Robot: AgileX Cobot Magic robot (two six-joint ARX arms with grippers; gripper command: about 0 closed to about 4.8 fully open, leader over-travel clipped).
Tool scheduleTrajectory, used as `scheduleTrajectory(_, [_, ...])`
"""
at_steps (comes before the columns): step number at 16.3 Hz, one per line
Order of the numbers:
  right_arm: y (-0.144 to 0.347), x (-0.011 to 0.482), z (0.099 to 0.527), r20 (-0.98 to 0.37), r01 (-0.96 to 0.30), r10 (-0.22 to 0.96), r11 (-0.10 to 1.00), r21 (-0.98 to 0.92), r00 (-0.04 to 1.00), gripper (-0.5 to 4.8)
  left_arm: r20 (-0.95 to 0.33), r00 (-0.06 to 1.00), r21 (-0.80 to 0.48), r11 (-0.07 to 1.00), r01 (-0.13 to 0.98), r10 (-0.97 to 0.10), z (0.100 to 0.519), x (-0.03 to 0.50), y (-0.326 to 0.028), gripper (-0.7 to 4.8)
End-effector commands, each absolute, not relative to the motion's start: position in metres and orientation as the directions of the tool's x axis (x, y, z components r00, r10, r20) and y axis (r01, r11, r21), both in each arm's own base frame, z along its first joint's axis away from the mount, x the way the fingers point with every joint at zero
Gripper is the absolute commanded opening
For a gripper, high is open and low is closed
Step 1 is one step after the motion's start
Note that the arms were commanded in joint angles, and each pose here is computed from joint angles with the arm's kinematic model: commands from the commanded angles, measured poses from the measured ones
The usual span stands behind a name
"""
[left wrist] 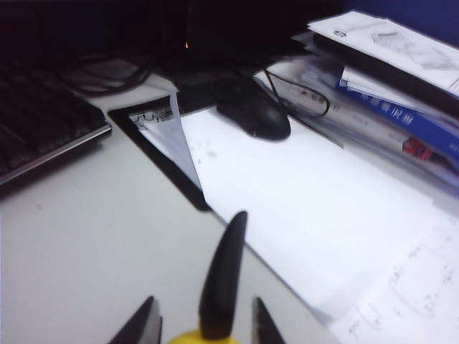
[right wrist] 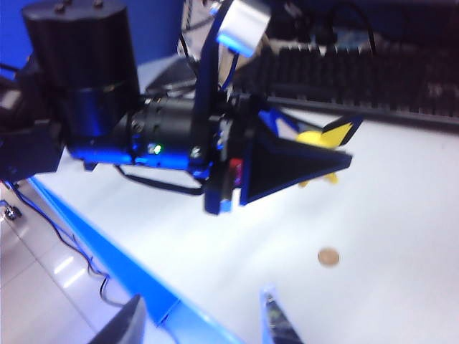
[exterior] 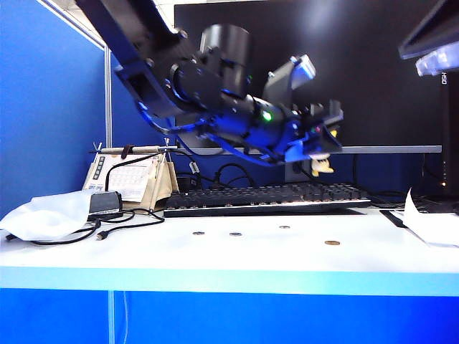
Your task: Pick up the doll and place it on the similarly colored coin.
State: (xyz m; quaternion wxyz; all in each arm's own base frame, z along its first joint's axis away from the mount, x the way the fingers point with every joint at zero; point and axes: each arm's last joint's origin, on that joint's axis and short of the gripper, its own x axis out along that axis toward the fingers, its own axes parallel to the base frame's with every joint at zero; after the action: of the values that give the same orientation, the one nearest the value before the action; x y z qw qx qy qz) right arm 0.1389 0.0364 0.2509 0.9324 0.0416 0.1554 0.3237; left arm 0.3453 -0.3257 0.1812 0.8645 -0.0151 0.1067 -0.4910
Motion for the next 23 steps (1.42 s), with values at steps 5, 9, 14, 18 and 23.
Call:
scheduleTrajectory(5, [0.036,0.139,0.253,-0.255,-0.592,0.617,0.787,0.174,0.744,2.11,-0.248,0.488,-0.157,0.532,0.832,-0.837,0.137,0.350,-0.332,-0.06])
scheduleTrajectory(9, [0.037,0.139,0.246,-0.260,-0.592,0.617,0.787,0.175,0.743,2.11,-0.210,0.488,-0.154,0.522,0.839,-0.847,0.131,0.357,-0.341,-0.06])
scheduleTrajectory(14, [0.037,0.139,0.243,-0.259,-0.592,0.617,0.787,0.175,0.743,2.11,-0.233,0.460,-0.179,0.503,0.846,-0.857,0.122,0.350,-0.357,-0.06])
scheduleTrajectory(18, [0.037,0.139,0.243,-0.259,-0.592,0.617,0.787,0.175,0.743,2.11,-0.276,0.464,-0.190,0.521,0.832,-0.842,0.118,0.354,-0.351,-0.06])
scheduleTrajectory(23, [0.037,0.139,0.243,-0.260,-0.591,0.616,0.787,0.176,0.743,2.11,-0.312,0.470,-0.194,0.539,0.819,-0.826,0.109,0.351,-0.346,-0.06])
